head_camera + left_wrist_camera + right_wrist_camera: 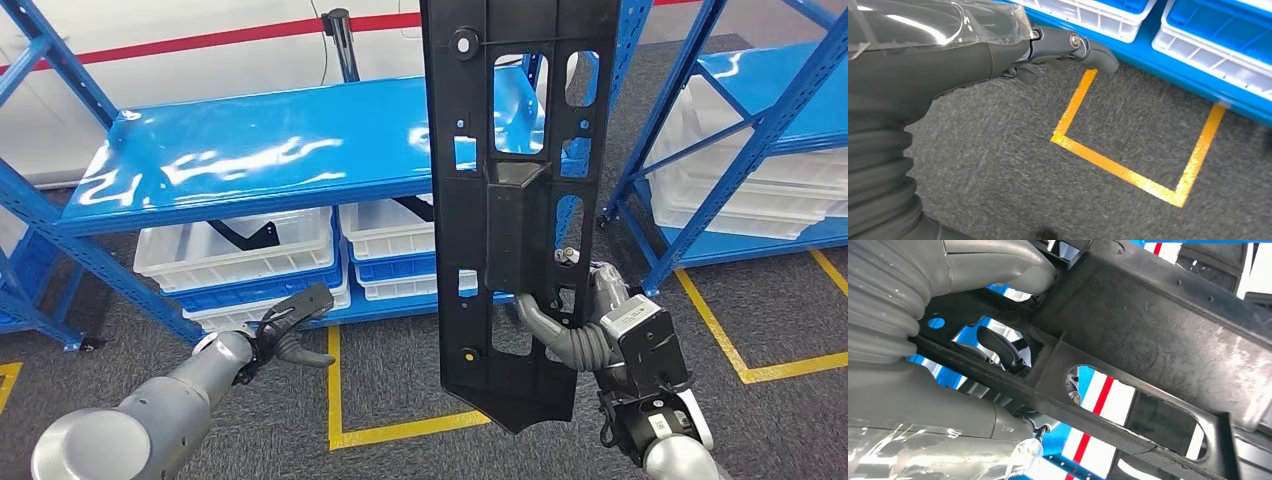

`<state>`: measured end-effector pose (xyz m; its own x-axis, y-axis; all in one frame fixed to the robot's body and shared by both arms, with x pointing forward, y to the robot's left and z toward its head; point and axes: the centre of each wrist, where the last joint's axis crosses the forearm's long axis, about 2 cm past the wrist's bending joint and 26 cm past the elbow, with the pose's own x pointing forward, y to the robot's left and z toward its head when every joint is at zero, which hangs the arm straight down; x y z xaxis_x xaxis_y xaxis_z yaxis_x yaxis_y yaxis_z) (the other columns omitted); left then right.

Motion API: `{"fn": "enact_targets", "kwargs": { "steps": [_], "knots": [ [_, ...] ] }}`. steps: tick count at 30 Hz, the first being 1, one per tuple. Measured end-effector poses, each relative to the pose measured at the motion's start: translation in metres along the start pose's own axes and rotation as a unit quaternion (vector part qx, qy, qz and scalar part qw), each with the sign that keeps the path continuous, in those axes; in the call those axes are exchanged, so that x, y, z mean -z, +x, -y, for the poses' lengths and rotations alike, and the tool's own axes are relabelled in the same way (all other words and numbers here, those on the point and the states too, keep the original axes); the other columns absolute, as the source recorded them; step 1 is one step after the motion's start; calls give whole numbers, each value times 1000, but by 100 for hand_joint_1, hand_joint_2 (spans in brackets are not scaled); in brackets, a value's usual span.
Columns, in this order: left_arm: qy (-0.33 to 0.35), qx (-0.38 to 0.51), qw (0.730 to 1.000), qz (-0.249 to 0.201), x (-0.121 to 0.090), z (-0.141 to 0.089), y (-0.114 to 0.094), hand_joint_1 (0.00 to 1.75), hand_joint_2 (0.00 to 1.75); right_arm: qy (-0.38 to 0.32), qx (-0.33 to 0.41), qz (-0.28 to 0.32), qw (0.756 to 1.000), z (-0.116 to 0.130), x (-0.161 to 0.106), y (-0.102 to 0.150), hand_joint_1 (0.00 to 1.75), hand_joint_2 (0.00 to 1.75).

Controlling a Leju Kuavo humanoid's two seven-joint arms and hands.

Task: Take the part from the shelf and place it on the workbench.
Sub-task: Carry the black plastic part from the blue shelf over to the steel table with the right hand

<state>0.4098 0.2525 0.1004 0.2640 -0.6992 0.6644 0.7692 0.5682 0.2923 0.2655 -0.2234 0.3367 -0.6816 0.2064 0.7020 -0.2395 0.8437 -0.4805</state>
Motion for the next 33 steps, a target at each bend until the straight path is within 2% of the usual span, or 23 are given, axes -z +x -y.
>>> {"fn": "enact_targets", "kwargs": {
  "steps": [6, 12, 23, 33],
  "knots": [
    [-4, 16, 1000, -5, 0, 1, -1, 0, 175, 0, 1, 1, 1000, 0, -3, -1, 175, 175],
    [-16, 42, 999, 1, -2, -7, 12, 0, 175, -5, -2, 9, 1000, 4, -3, 1, 175, 175],
    [-81, 57, 995, -8, 2, 4, 15, 0, 175, -6, -3, 3, 1000, 5, -4, 0, 175, 175],
    [-102, 78, 992, -11, 5, 7, 30, 0, 175, -19, -8, -9, 1000, 8, -4, 2, 175, 175]
  ]
}}
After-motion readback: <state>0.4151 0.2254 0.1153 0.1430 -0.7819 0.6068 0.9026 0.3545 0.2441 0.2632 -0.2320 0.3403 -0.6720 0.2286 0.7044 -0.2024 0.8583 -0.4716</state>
